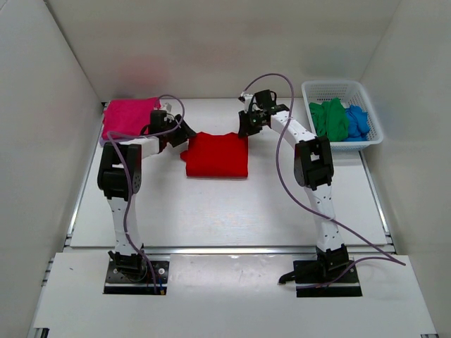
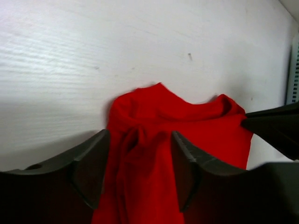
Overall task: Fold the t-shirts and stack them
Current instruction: Fold the long partially folded tshirt into a neat square
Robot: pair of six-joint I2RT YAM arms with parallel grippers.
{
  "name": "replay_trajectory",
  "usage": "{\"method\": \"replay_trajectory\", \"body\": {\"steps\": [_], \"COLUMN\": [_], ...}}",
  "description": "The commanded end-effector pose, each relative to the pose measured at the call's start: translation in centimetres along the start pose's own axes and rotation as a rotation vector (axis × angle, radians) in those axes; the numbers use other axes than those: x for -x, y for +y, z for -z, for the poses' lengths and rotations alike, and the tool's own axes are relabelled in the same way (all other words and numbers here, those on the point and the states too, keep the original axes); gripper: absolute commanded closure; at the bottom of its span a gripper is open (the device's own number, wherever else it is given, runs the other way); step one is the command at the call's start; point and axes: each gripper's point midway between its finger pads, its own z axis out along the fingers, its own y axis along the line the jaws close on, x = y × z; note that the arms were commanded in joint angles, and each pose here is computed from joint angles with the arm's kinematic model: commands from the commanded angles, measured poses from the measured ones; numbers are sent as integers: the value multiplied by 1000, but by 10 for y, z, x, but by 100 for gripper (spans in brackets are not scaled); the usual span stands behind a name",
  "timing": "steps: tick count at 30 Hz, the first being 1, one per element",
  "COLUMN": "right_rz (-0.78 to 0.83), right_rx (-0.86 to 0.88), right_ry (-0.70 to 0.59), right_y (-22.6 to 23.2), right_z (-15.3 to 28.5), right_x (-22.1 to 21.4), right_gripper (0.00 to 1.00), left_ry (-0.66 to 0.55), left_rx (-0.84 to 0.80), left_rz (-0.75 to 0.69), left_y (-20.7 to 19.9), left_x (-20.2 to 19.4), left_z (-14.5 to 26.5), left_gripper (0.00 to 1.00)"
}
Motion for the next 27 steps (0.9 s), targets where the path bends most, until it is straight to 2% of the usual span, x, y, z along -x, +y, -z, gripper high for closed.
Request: {"method": "replay_trajectory", "body": {"steps": [1, 4, 6, 9, 14, 20, 27], "right_rz": [1, 2, -3, -2, 9, 2, 1], "right_rx": [-45, -53, -56, -55, -100, -148, -185], "right_ry": [-38, -41, -39, -55, -55, -33, -88], "right_y": [-8, -6, -5, -1, -1, -2, 3], "right_z": [4, 4, 5, 9, 18, 32, 66], "right_x": [18, 18, 19, 25, 29, 22, 25], "right_gripper": [85, 81, 72, 51, 31, 24, 22], "left_ry": [-10, 77, 135, 126, 168, 216, 263], "left_rx": [14, 71, 106, 140, 143, 178, 210], "left_rz": [9, 21, 29, -2, -32, -48, -72], "left_y": [1, 14, 24, 25, 16, 8, 4], "left_x": [24, 8, -2, -7, -12, -18, -31], "left_z": [23, 40, 52, 64, 61, 56, 56], "left_gripper": [33, 28, 28, 28, 29, 28, 27]}}
